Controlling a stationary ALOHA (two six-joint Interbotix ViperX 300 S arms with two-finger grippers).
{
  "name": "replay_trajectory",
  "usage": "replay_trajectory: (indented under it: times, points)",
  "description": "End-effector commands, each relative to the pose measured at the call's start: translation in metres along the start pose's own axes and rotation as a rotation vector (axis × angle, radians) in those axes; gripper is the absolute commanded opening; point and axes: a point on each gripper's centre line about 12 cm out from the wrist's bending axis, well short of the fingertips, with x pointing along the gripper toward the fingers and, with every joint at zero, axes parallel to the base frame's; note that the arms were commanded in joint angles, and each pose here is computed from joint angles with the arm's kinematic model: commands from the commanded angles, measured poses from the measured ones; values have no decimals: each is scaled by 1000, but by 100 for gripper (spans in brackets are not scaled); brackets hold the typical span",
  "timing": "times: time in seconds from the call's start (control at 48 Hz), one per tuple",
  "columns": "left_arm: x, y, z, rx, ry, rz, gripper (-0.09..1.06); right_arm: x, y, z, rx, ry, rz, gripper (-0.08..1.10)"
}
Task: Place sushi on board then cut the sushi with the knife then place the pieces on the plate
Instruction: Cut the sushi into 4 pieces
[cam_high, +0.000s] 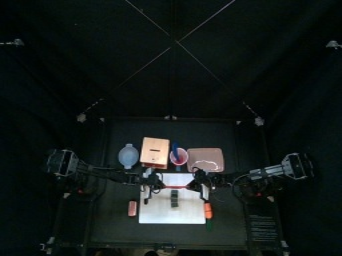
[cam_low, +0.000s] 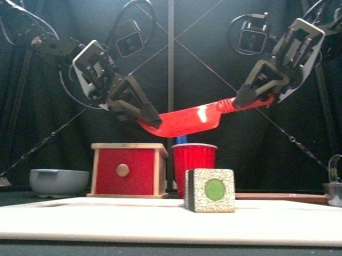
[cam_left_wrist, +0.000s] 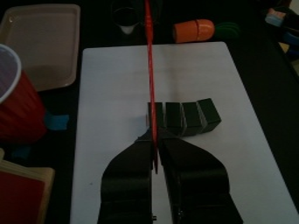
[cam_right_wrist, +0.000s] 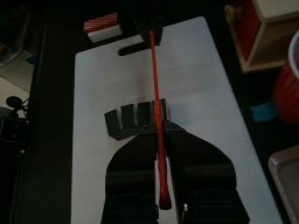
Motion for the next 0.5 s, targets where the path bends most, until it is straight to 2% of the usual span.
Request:
replay_trajectory:
  times: [0.021,0.125,0.229,0.396,0.5]
  points:
    - [0,-3,9,4,-29,-8,38,4,12,6,10,-7,28,35]
    - [2,-9,6,7,-17,-21,38,11,18,-2,20,32,38,35]
    - [6,-12,3,-3,-6,-25,38,17,21,-9,31,75,39,35]
    - [13,-12,-6,-19,25,-20,38,27,19,-18,34,133,28,35]
    - [17,-12,-6,-20,28,-19,38,30,18,-20,35,145,23,35]
